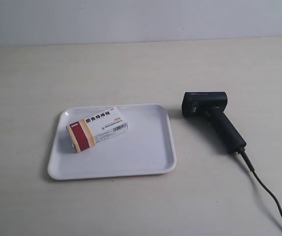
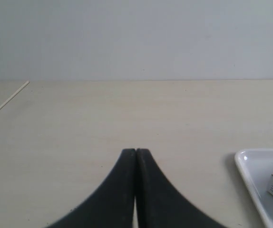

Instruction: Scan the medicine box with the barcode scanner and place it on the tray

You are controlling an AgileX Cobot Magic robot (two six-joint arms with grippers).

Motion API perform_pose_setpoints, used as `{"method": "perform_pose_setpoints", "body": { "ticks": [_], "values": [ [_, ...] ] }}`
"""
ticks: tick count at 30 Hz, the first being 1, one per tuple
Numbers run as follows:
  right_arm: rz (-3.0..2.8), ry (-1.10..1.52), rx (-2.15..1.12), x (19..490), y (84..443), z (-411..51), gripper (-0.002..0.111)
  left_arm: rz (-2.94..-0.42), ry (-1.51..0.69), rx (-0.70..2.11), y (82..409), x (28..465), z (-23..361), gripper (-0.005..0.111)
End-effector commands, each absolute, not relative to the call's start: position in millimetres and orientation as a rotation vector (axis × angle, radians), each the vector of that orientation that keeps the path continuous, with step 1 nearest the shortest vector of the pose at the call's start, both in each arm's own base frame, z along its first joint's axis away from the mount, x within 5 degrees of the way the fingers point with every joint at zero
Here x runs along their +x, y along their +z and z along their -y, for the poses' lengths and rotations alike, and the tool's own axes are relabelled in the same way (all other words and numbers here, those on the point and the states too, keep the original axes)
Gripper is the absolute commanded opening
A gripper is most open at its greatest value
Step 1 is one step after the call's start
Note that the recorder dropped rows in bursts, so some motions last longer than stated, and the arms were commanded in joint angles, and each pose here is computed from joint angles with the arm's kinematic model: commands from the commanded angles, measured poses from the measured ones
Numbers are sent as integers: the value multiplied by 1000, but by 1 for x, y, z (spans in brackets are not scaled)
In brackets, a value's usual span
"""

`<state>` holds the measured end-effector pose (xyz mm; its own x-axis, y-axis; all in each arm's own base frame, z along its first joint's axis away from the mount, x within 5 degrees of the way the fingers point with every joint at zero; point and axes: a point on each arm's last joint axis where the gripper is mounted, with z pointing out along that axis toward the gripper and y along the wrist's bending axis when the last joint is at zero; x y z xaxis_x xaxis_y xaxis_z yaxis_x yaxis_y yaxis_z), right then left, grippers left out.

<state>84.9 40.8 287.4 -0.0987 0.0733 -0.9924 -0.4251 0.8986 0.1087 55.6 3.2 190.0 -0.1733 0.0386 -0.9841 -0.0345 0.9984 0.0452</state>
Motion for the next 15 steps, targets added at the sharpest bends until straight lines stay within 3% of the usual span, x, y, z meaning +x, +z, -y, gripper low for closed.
{"method": "perform_pose_setpoints", "body": {
  "ticks": [1, 7, 15],
  "values": [
    [-1698, 427, -268, 85, 263, -40, 0, -1738, 55, 7, 190, 55, -3, 2],
    [-1715, 526, -120, 82, 202, -37, 0, -1738, 55, 7, 190, 55, -3, 2],
    [-1752, 460, -209, 80, 197, -37, 0, -1738, 55, 7, 190, 55, -3, 2]
  ]
}}
